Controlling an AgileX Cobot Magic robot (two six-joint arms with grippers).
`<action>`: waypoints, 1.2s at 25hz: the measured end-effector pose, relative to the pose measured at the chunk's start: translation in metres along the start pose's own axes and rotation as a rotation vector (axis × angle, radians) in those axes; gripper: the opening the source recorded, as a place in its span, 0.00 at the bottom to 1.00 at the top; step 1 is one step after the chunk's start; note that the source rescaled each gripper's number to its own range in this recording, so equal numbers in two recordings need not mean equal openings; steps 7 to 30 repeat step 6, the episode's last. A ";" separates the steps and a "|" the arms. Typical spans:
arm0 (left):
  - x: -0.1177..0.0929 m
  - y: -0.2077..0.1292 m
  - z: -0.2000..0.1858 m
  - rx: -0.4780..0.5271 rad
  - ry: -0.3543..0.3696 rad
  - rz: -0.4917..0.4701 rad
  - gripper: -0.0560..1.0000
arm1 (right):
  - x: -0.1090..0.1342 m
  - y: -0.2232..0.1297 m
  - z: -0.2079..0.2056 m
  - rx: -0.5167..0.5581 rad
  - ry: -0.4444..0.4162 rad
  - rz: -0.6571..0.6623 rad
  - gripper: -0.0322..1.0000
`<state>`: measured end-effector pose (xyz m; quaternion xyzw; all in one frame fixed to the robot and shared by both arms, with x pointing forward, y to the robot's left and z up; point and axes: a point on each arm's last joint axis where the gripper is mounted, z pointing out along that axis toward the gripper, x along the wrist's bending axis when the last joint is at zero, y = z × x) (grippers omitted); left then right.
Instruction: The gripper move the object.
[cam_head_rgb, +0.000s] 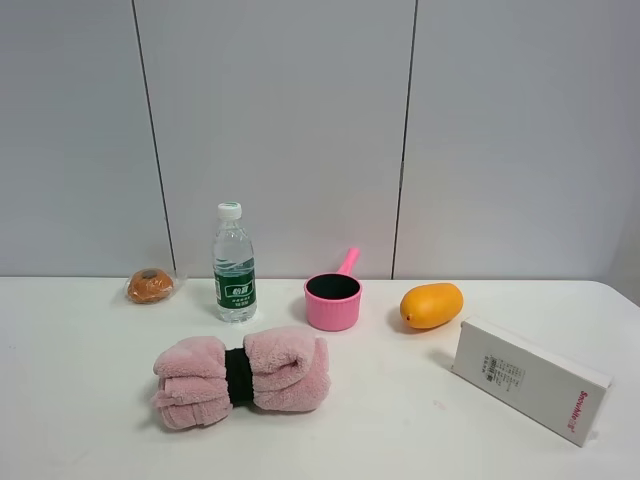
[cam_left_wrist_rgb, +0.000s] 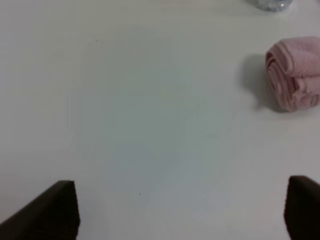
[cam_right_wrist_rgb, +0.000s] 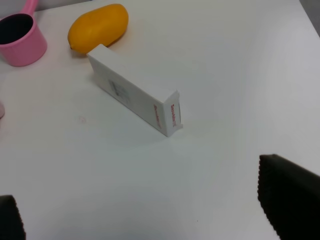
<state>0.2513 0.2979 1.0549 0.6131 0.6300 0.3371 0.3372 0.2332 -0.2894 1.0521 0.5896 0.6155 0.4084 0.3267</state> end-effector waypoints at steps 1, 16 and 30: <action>0.000 0.000 0.000 0.000 0.000 0.000 0.67 | 0.000 0.000 0.000 0.000 0.000 0.000 1.00; 0.000 0.000 0.000 0.000 0.000 0.000 0.67 | 0.000 0.000 0.000 0.000 0.000 0.000 1.00; 0.000 0.000 0.000 0.000 0.000 0.000 0.67 | 0.000 0.000 0.000 0.000 0.000 0.000 1.00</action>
